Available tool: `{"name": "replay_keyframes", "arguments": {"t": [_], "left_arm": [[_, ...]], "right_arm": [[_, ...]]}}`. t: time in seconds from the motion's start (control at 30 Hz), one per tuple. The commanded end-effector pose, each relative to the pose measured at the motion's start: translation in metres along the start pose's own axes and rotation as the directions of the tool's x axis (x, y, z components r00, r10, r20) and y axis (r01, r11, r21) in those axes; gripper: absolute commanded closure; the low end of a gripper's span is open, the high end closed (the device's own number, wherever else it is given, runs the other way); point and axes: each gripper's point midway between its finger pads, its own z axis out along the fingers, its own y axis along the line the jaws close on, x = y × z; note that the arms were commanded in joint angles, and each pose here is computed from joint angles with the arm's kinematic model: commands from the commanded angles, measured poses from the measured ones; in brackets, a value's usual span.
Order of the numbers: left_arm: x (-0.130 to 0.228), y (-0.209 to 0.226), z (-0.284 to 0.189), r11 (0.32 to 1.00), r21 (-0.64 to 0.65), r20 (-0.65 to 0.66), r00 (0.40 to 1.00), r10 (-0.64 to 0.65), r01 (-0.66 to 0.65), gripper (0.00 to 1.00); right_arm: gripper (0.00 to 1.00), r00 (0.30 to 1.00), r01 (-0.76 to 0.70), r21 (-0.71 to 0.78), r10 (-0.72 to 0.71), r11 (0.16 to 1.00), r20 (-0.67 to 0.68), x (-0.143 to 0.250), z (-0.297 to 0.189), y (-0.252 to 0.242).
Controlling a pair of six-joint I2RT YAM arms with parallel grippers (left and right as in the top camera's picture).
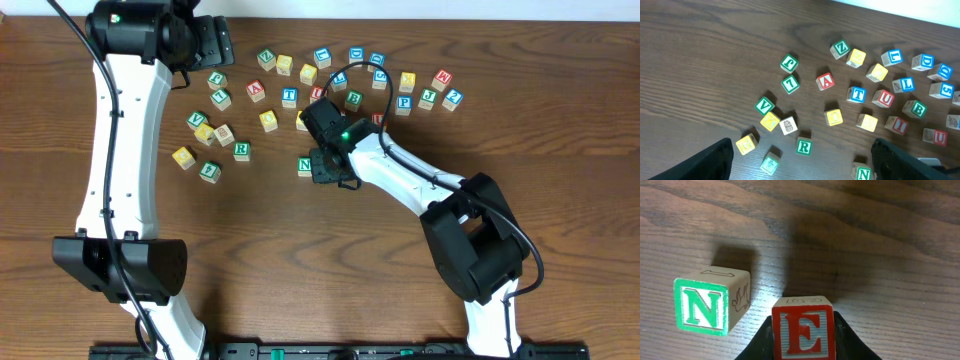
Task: Spell out NEURIPS
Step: 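Carry the E block to the right of the N block and lower it, then hold the red E block beside the N block with the right gripper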
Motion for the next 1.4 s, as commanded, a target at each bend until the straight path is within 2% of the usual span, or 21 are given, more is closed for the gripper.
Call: {"name": "replay_keyframes", "arguments": {"t": [0.0,0.27,0.47,0.9,1.2,1.37], "left_arm": [[0.003,0.003,0.005,1.0,-0.014,-0.015,1.0,-0.001,0.001,0.13],[0.003,0.003,0.005,1.0,-0.014,-0.015,1.0,-0.001,0.001,0.13],[0.003,0.003,0.005,1.0,-0.014,-0.015,1.0,-0.001,0.001,0.13],[0.003,0.003,0.005,1.0,-0.014,-0.015,1.0,-0.001,0.001,0.13],[0.003,0.003,0.005,1.0,-0.014,-0.015,1.0,-0.001,0.001,0.13],[0.003,0.003,0.005,1.0,-0.014,-0.016,1.0,-0.002,0.002,0.13]], "right_arm": [[0.85,1.0,-0.013,0.016,0.013,1.0,0.007,0.0,0.006,0.0],[0.81,1.0,-0.011,0.012,0.01,1.0,0.012,0.0,0.009,0.002],[0.7,1.0,-0.01,0.012,0.01,1.0,0.01,0.0,0.01,0.002],[0.7,1.0,-0.01,0.008,0.01,1.0,0.009,0.0,0.01,0.003],[0.66,1.0,-0.011,-0.05,0.01,0.999,-0.018,0.004,0.01,0.013],[0.59,1.0,-0.011,-0.046,0.01,0.999,-0.024,0.006,0.01,0.012]]}}
